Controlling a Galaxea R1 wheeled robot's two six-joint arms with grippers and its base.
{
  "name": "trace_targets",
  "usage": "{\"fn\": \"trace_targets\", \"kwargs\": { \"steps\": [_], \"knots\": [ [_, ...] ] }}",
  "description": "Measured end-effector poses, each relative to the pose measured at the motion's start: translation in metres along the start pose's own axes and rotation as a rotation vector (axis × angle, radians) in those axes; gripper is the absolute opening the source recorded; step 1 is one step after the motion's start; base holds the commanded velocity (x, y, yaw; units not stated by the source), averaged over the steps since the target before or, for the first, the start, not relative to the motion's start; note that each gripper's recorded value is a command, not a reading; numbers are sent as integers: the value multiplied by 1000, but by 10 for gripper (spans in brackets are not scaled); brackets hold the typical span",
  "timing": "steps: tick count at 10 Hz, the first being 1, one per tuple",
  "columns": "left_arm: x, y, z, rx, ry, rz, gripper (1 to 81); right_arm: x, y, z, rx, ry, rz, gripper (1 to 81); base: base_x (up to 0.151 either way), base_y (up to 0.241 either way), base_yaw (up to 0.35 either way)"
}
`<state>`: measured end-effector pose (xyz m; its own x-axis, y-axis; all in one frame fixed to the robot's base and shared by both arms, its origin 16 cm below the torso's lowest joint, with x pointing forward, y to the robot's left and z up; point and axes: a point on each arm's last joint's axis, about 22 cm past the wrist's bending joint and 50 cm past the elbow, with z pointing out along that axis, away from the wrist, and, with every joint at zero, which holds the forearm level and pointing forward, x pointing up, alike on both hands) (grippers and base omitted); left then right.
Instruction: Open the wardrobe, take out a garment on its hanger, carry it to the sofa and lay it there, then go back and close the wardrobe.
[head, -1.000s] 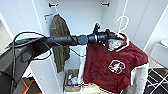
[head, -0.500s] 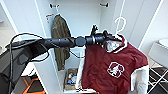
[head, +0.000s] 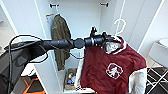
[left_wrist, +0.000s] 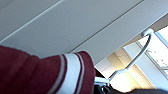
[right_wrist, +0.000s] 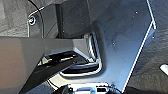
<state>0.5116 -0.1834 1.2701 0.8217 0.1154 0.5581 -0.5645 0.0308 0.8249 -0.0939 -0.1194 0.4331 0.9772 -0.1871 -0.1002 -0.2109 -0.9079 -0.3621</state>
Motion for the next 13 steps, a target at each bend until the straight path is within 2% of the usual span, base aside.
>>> {"fn": "trace_targets", "kwargs": {
  "steps": [2, 4, 5, 7, 9, 11, 13],
  "knots": [
    [-23, -25, -13, 12, -13, -21, 10, 0, 0, 0, 0, 0, 0, 811, 0, 0, 0],
    [-39, -48, -41, 33, -14, -31, 10, 0, 1, 0, -1, 0, 0, 811, 0, 0, 0],
    [-40, -52, -52, 39, -9, -23, 10, 0, 0, 0, 0, 0, 0, 811, 0, 0, 0],
    [-54, -55, -57, 26, -14, -12, 10, 0, 0, 0, 0, 0, 0, 811, 0, 0, 0],
    [-69, -70, -65, 43, -27, -27, 10, 0, 0, 0, 0, 0, 0, 811, 0, 0, 0],
    [-77, -83, -80, 58, -20, -13, 10, 0, 0, 0, 0, 0, 0, 811, 0, 0, 0],
    [-86, -80, -80, 48, -35, 0, 10, 0, 1, 0, -1, 0, 0, 811, 0, 0, 0]
  ]
}}
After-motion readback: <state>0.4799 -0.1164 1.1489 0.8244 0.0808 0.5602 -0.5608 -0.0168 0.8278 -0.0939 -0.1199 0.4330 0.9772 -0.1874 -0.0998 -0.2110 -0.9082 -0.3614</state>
